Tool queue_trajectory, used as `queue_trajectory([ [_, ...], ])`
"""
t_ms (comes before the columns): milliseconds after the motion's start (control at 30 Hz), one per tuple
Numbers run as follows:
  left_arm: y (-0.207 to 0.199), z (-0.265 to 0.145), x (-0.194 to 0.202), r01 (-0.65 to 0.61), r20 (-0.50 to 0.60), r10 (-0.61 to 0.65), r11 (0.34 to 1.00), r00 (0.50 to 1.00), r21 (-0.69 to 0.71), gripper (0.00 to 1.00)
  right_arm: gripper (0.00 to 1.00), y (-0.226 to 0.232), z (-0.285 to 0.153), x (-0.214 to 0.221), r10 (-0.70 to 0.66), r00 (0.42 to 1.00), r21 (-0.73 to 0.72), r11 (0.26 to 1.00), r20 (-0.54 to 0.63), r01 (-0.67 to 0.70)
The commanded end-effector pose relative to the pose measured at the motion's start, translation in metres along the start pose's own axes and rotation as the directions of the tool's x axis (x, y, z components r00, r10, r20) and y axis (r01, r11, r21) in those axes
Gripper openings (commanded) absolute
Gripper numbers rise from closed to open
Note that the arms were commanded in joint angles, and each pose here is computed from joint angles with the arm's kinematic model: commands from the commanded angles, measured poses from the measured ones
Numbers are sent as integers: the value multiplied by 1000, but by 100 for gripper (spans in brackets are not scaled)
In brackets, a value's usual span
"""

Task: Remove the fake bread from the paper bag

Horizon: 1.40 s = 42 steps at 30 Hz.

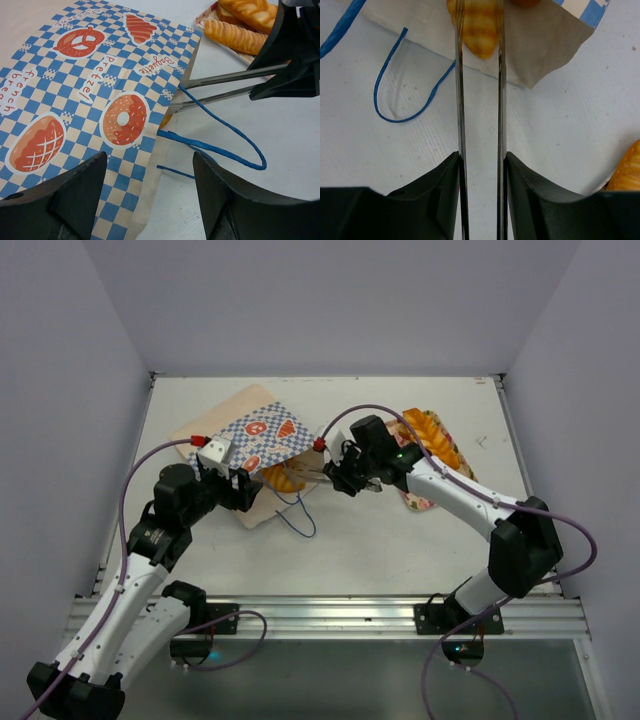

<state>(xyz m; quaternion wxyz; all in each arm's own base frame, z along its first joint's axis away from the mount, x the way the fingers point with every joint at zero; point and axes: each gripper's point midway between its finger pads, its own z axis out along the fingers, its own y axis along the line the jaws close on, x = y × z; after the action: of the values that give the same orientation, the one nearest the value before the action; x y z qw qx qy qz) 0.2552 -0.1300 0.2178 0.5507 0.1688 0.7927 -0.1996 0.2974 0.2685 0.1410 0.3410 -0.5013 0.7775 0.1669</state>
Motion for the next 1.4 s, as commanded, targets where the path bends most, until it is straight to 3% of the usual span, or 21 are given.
queue_trajectory([
  [0, -5, 0, -13, -21, 55, 20, 999, 998, 27, 73, 43, -1, 7, -24, 33, 998, -25, 999, 50, -31],
  [367, -4, 1, -10, -24, 54, 23, 999, 998, 24, 74, 47, -2, 28, -22, 83, 996, -52, 995, 10, -82],
  [1367, -4, 2, -6, -32, 48, 30, 999, 998, 25, 74, 52, 7, 28, -7, 124, 992, -70, 990, -17, -125],
])
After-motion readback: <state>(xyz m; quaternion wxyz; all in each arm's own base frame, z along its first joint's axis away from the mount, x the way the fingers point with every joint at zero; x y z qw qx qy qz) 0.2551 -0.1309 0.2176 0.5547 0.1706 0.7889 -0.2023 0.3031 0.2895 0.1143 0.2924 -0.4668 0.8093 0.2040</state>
